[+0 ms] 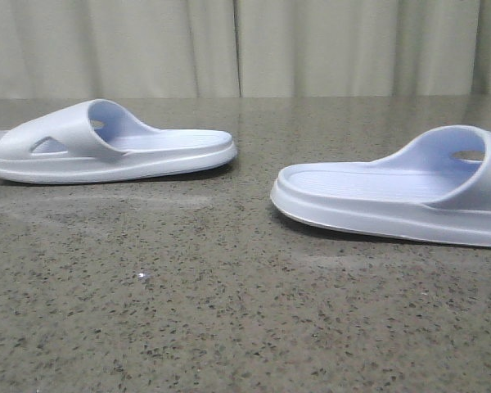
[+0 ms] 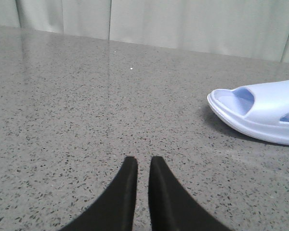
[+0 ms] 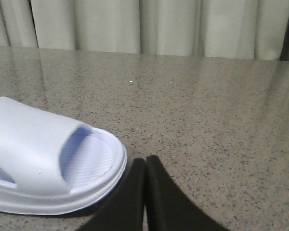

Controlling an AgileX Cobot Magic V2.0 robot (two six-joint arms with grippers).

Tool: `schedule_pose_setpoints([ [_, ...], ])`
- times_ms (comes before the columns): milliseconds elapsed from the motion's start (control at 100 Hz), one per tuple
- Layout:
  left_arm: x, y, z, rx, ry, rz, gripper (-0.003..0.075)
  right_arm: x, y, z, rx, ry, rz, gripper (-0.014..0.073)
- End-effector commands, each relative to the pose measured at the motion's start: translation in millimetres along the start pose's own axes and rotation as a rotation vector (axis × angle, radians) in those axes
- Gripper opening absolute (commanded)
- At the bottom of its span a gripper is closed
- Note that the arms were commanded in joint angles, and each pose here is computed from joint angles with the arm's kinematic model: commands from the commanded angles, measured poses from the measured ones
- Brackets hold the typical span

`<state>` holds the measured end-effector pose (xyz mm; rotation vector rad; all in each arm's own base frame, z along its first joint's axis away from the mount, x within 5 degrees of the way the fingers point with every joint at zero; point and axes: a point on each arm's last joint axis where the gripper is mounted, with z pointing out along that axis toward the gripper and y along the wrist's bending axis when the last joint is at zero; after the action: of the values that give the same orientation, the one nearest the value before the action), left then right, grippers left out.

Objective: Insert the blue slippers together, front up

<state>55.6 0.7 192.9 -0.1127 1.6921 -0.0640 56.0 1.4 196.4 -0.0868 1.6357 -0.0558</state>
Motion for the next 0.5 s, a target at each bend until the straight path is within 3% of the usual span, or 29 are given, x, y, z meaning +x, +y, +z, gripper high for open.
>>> schedule_pose_setpoints([
  [0,-5.5,0.1,0.4,0.002,-0.081,-0.010,0.0015,-0.7,-1.0,0.5,0.019,-0.069,-0.009,-0.0078],
  [250,-14.8,-0.1,-0.9,0.007,-0.184,-0.043,0.0015,-2.3,-1.2,0.3,0.021,-0.087,0.002,-0.0078],
  [490,-16.0,-0.2,-1.1,0.018,-0.197,-0.150,0.0015,-2.8,-1.3,0.3,0.022,-0.092,0.002,-0.0078],
])
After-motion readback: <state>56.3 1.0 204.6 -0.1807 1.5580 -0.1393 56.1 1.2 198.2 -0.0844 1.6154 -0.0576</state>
